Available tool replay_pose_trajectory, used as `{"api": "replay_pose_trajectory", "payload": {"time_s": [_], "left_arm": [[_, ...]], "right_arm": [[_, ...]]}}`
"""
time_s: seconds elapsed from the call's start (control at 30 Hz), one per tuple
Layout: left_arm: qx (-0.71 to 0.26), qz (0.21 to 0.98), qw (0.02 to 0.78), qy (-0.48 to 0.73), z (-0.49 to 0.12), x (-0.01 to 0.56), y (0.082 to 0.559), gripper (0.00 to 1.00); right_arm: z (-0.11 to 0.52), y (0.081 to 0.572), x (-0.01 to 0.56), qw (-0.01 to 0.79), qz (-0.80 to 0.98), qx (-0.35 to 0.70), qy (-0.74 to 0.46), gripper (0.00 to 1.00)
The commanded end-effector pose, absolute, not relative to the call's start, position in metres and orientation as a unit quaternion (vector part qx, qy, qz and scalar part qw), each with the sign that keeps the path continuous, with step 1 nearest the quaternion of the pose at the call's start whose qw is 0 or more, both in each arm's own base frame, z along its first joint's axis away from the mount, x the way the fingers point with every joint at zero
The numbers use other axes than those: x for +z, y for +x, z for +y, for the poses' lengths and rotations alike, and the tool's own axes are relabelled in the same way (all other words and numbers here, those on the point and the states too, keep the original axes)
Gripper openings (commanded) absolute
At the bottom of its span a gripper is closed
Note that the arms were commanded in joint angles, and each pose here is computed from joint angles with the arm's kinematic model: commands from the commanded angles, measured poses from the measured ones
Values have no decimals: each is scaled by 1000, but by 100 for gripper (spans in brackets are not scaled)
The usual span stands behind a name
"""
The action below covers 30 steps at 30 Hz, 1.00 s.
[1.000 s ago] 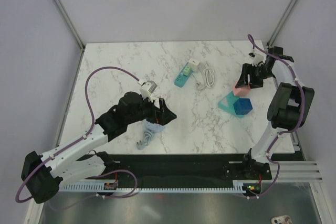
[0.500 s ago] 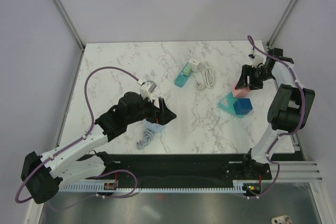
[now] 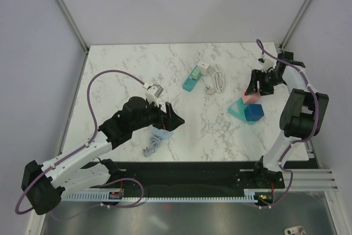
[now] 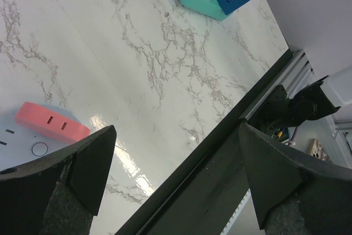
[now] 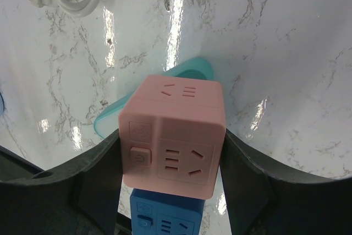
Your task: Insert the plug
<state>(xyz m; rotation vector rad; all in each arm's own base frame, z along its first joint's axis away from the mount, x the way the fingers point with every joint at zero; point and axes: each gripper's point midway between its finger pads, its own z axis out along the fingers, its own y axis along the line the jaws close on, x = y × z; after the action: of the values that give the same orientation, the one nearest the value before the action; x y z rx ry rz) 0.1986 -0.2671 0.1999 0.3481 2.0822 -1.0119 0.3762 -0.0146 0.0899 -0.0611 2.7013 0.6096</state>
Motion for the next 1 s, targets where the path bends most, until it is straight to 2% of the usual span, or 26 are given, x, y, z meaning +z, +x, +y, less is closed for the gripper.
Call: {"api": "replay_pose_trajectory", "payload": {"time_s": [0.0,0.2,0.33,0.97], "left_arm": [[-402,800,421,145,-268,222,204,100],[-402,801,420,145,-267,221,203,100],[-404,800,419,146,-269,222,203,100],[-399,802,419,147,-268,221,205,100]], "right_arm": [[-8,369,78,172,962,209,-25,0],[-7,362,61,164,964,208,-13,0],[-6,361,53,187,964,190,6,0],[36,335,3,113,985,125,-36,0]]}}
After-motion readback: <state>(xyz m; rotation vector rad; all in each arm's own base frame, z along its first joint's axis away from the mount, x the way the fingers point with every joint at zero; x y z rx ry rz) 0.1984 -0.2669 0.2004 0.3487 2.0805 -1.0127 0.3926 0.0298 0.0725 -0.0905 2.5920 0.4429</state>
